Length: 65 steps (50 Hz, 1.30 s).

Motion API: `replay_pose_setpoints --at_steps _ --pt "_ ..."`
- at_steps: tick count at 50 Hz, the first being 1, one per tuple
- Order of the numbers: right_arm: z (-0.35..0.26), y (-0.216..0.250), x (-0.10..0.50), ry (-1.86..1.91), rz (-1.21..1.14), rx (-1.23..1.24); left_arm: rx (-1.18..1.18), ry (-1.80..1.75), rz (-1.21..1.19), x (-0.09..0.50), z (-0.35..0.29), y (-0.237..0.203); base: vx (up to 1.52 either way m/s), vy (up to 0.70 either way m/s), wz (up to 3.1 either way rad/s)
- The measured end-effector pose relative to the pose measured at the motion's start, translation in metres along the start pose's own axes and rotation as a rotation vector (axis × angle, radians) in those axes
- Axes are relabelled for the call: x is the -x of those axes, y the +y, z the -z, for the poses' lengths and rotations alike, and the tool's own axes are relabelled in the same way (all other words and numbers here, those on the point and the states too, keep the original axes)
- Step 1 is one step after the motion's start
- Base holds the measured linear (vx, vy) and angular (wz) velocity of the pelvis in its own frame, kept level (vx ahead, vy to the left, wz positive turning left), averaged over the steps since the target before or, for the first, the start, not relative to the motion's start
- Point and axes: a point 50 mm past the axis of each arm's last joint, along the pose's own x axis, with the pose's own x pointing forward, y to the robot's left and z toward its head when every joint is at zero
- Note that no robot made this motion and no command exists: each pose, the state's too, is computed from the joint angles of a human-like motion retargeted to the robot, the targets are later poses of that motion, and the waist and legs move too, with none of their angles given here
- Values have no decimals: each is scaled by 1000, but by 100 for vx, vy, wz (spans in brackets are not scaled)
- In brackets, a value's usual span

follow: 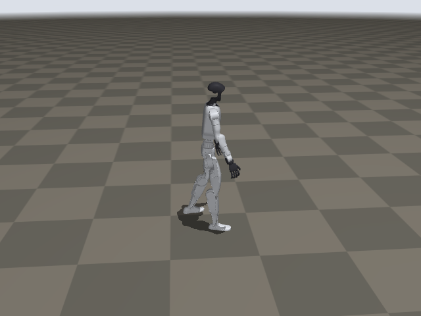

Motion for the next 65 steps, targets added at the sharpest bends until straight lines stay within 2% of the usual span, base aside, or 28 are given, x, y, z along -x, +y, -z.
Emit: replay_pose_setpoints --at_steps 4,7,10,13,17,22,26,30,33,35,37,40,42,45,52,65 --pt "40 25 8 74 -99 -34 -72 -374 107 8 -112 -29 -47 6 45" --pt "46 26 11 25 -154 -12 -218 -687 197 36 -189 -41 -47 3 10" --pt "38 7 13 -93 -168 122 -431 -961 246 76 -244 -36 -41 8 -12" --pt "14 -40 17 -249 -89 365 -653 -1161 230 117 -280 -15 -35 17 -26" --pt "-40 -129 50 -458 141 696 -897 -1321 155 174 -307 23 -26 4 -58" --pt "-108 -224 145 -672 482 942 -1062 -1454 73 246 -318 63 -13 -3 -70" --pt "-133 -262 228 -774 694 1042 -1151 -1530 26 292 -313 85 -6 -36 -69" --pt "-142 -280 287 -800 867 1125 -1173 -1572 -63 322 -303 110 -6 -31 -38" --pt "-143 -288 311 -799 986 1158 -1085 -1656 -169 342 -297 129 -3 -10 11" --pt "-143 -293 322 -813 1073 1158 -922 -1788 -238 357 -295 140 -1 -7 39" --pt "-140 -296 332 -863 1189 1128 -531 -2040 -259 379 -289 151 0 -5 53" --pt "-136 -299 343 -950 1341 1069 236 -2341 -180 401 -273 172 1 -2 57" --pt "-133 -301 344 -964 1371 1051 451 -2392 -163 401 -269 177 1 1 51" --pt "-128 -304 342 -944 1372 1040 507 -2396 -165 397 -271 174 1 3 44" --pt "-119 -308 338 -875 1335 1048 383 -2340 -175 391 -280 167 1 2 16" --pt "-114 -314 345 -841 1366 1049 446 -2349 -194 392 -278 176 0 0 0"
